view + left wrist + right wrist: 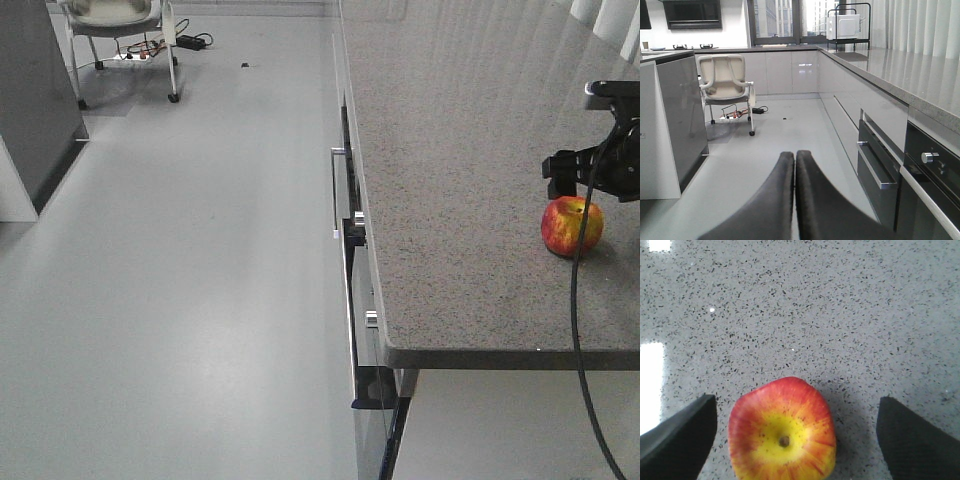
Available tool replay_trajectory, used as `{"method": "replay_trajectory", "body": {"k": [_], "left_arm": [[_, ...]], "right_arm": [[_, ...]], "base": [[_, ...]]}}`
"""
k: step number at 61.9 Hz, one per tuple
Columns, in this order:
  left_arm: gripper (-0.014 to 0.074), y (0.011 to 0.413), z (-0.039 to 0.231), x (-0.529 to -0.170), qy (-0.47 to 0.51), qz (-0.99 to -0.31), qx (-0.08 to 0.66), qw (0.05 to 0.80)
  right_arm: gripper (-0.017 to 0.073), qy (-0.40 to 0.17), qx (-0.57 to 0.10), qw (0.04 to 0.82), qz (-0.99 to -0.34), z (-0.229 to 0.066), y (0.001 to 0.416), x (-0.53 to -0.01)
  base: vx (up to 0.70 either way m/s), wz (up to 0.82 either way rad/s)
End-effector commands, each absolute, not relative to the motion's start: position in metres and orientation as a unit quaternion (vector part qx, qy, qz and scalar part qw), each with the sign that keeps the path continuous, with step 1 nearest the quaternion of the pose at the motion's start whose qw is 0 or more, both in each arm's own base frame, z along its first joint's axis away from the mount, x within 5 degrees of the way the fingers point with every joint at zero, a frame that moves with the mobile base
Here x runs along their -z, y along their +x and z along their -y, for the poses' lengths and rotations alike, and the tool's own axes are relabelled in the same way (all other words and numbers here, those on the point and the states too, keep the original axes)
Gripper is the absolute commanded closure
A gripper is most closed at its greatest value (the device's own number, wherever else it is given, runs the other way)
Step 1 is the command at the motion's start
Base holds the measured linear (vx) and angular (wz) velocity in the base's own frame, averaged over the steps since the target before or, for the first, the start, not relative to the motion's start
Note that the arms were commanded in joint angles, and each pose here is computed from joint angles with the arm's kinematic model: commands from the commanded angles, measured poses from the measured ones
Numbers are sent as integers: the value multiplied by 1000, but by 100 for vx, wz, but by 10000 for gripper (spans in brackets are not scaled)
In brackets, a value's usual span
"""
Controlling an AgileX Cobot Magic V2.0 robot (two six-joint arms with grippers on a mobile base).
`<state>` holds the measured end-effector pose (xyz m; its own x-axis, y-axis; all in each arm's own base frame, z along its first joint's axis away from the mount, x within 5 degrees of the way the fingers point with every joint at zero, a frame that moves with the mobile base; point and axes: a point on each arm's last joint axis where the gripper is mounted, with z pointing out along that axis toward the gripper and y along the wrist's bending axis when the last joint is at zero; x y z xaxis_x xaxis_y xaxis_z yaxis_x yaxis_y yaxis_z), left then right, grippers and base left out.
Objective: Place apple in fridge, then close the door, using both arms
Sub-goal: 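Close the right gripper on the apple and lift it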
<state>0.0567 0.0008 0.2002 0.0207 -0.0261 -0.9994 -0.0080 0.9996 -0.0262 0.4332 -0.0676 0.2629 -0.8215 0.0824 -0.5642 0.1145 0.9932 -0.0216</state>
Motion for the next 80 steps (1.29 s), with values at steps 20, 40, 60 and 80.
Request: {"method": "replay_trajectory", "body": {"k": [20,40,60,80], "left_arm": [[600,56,0,-198,-14,-680,17,733],[600,56,0,-198,-14,-680,17,733],[600,56,0,-198,-14,-680,17,733],[600,56,0,-198,-14,-680,17,733]], "right_arm": [[-43,47,33,341,-938,70,441,-277],[-34,56,17,308,-949,69,448,-252],[139,55,15,292,-955,69,446,-249],[543,21,7,374,-927,60,425,-316]], "base": [[0,0],[0,0],[0,0],[0,0]]}}
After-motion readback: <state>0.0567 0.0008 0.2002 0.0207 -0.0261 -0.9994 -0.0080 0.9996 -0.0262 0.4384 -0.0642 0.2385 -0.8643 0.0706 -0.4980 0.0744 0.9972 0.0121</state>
